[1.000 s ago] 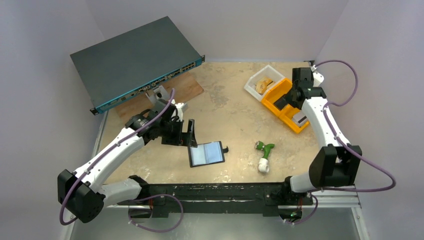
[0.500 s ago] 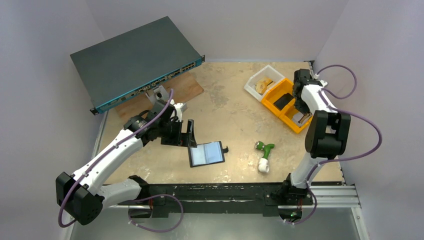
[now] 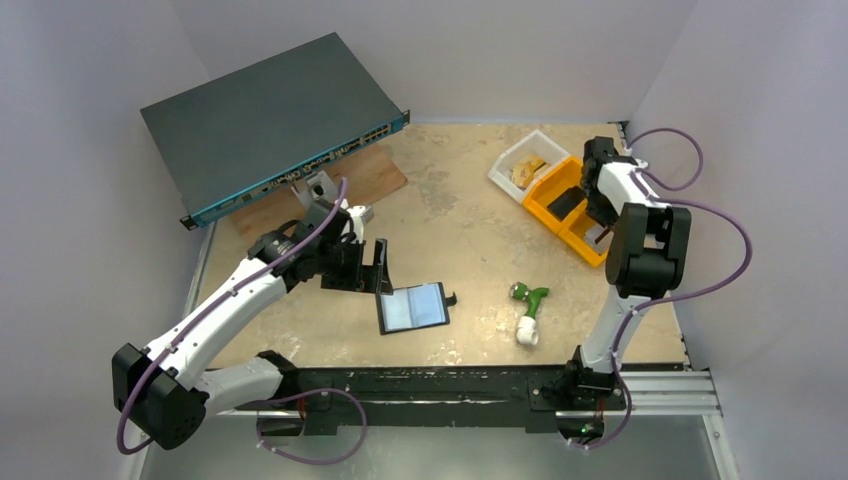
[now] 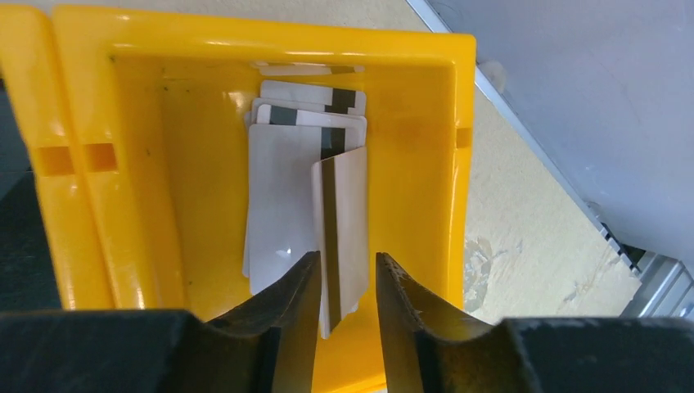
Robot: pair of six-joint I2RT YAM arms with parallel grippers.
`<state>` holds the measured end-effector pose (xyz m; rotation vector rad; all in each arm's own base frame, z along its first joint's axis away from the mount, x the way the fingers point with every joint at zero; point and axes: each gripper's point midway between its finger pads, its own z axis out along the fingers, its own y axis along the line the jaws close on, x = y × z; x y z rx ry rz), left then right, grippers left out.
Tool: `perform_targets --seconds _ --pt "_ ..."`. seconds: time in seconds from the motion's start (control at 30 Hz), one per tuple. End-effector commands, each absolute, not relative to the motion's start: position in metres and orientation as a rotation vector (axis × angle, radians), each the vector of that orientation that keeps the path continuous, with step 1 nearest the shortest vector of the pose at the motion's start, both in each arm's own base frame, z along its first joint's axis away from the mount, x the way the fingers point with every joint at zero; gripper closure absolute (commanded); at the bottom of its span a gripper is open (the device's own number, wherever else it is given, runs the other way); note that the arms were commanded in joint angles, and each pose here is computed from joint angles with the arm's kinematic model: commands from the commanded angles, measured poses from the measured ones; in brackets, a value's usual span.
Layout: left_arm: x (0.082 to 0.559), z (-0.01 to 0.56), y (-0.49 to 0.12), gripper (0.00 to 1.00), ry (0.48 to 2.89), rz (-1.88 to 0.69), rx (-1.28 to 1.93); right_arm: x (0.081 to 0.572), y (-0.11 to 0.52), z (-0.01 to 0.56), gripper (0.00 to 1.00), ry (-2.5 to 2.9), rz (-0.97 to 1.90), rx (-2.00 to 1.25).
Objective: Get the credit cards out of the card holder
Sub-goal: Place the credit card in the storage box, then close the card holder at the center of the board.
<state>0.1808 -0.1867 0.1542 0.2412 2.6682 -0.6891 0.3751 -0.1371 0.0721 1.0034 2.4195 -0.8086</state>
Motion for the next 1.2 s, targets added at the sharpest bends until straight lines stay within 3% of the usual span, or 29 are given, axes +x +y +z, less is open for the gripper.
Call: perform_targets --seconds 0.0,0.13,0.27,0.5,0.97,1.17 --pt "0.185 0.156 -0.187 0.04 2.648 -0.685 0.264 0.393 -0.138 0.102 0.67 2.339 -0.733 1.016" --pt "0.185 0.154 -0.187 0.04 2.656 -0.687 0.261 0.395 -0.133 0.116 0.57 2.322 -0.670 1.007" --pt "0.186 0.151 -0.187 0.04 2.671 -0.685 0.247 0.393 -0.127 0.135 0.53 2.304 -0.610 0.994" --pt "0.191 0.134 -0.186 0.06 2.728 -0.764 0.073 0.391 -0.056 0.177 0.46 2.292 -0.332 0.800" --pt "0.186 0.071 -0.194 0.46 2.836 -0.871 -0.228 0.323 0.184 0.131 0.47 2.475 0.406 0.249" --pt "0.187 0.051 -0.192 0.54 2.862 -0.836 -0.294 0.297 0.226 0.108 0.47 2.541 0.493 0.093"
